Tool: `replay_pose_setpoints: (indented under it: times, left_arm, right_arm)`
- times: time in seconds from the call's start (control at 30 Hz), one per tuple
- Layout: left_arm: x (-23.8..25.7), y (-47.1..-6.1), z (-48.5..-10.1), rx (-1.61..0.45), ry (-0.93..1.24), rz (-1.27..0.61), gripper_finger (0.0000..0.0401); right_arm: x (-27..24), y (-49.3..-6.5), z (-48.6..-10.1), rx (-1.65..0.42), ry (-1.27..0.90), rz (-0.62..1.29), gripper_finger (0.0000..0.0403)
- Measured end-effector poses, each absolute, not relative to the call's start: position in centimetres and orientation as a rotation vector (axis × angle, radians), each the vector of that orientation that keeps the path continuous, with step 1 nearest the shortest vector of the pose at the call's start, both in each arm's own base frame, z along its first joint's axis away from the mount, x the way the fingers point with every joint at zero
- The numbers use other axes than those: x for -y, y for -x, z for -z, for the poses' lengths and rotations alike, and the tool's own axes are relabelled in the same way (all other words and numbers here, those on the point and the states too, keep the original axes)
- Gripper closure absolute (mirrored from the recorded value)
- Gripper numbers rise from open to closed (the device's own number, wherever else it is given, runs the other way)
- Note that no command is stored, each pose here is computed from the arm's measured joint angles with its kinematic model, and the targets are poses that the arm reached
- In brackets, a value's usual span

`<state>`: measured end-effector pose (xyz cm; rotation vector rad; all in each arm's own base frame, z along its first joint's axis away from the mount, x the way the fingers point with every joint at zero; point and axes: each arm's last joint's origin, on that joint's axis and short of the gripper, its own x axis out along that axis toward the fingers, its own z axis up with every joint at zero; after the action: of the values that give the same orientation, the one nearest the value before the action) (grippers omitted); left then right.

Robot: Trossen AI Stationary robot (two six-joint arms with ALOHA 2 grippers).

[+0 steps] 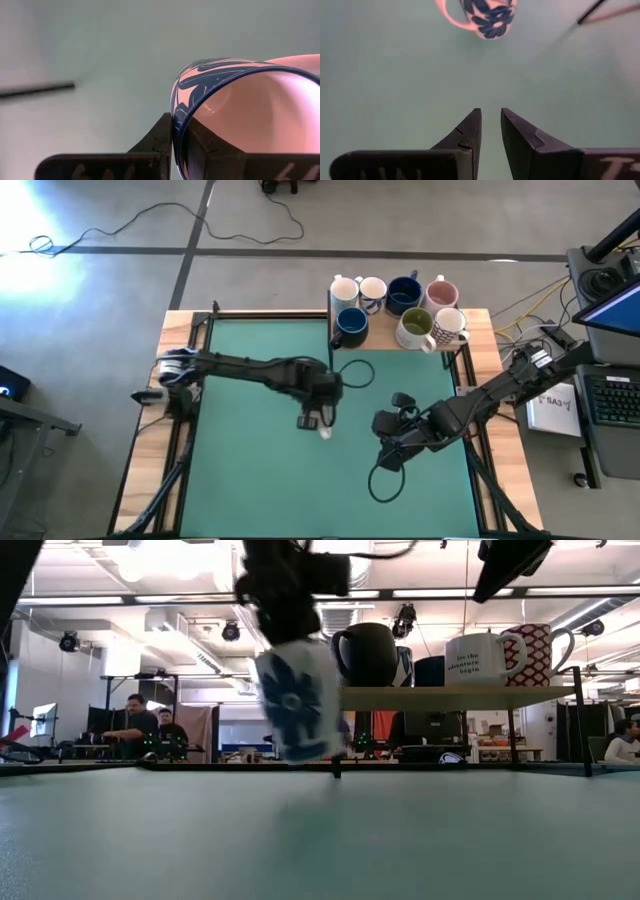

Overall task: Place coffee mugs
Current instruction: Put the blue patterned mug on the shelf

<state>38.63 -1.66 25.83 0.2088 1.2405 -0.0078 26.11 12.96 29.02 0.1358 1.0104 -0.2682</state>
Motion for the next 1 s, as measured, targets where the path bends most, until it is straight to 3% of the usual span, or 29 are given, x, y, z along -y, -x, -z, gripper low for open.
replay_pose_setpoints:
  times: [0.3, 0.57, 1.0]
  left_arm:
    - [-1.6, -42.3, -23.9, -1.244, -0.237, 0.072, 0.0393]
    - [-3.7, -43.7, -23.2, -1.251, -0.172, 0.013, 0.0388]
    - [-3.9, -43.4, -23.8, -1.291, -0.157, 0.004, 0.0301]
  right_arm:
    - [-11.8, -24.9, -28.5, -1.126, -0.15, 0.402, 0.0342]
    - [-11.1, -25.3, -28.6, -1.124, -0.168, 0.428, 0.0342]
    - [-10.2, -25.5, -28.7, -1.143, -0.194, 0.429, 0.0342]
